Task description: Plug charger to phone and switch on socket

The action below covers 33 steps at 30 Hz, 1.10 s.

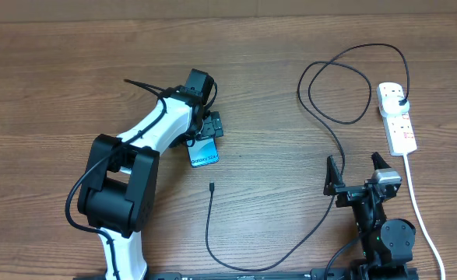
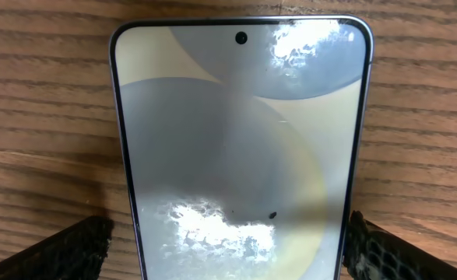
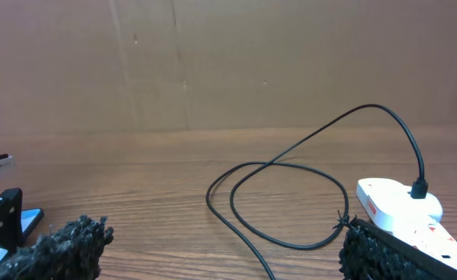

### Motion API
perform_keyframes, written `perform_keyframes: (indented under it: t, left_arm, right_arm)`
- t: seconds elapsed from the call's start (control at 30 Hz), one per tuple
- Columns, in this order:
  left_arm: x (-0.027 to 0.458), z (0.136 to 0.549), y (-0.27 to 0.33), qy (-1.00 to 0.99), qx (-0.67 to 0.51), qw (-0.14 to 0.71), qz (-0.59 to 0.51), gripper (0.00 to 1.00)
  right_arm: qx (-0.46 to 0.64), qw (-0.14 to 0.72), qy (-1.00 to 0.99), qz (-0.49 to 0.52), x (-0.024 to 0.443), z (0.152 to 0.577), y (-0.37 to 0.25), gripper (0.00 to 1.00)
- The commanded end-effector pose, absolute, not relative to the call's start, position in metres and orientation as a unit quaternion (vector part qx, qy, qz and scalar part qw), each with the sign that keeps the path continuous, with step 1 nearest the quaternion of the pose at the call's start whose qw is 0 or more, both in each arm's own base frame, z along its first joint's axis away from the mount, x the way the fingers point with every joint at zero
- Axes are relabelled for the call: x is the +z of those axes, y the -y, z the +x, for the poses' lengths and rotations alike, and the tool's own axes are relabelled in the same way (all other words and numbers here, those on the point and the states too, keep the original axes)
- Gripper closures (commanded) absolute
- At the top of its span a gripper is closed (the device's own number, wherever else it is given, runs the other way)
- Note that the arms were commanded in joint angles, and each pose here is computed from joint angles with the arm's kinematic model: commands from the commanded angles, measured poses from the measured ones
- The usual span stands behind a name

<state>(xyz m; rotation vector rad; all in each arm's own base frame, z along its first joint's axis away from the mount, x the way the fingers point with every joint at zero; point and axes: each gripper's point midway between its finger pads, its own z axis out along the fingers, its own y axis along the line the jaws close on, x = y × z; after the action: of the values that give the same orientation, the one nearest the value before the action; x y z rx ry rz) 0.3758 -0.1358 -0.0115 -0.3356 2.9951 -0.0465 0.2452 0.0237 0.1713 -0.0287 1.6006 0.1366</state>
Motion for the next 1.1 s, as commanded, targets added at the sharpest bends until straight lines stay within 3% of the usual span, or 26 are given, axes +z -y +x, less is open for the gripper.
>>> perform_keyframes:
  t: [0.0,1.07]
  left_arm:
    - [-0.106,0.249,0.148,-0.973,-0.044,-0.182,-0.132,0.0]
    - [-0.11,0.259,0.175,-0.98,-0.076,-0.151,-0.101,0.01]
  right_arm:
    - [0.06,0.696,-0.716,-0.018,0.169,0.245,-0.025,0.0]
    - [0.061,0.696,-0.716,-0.018,0.169,0.245,-0.025,0.0]
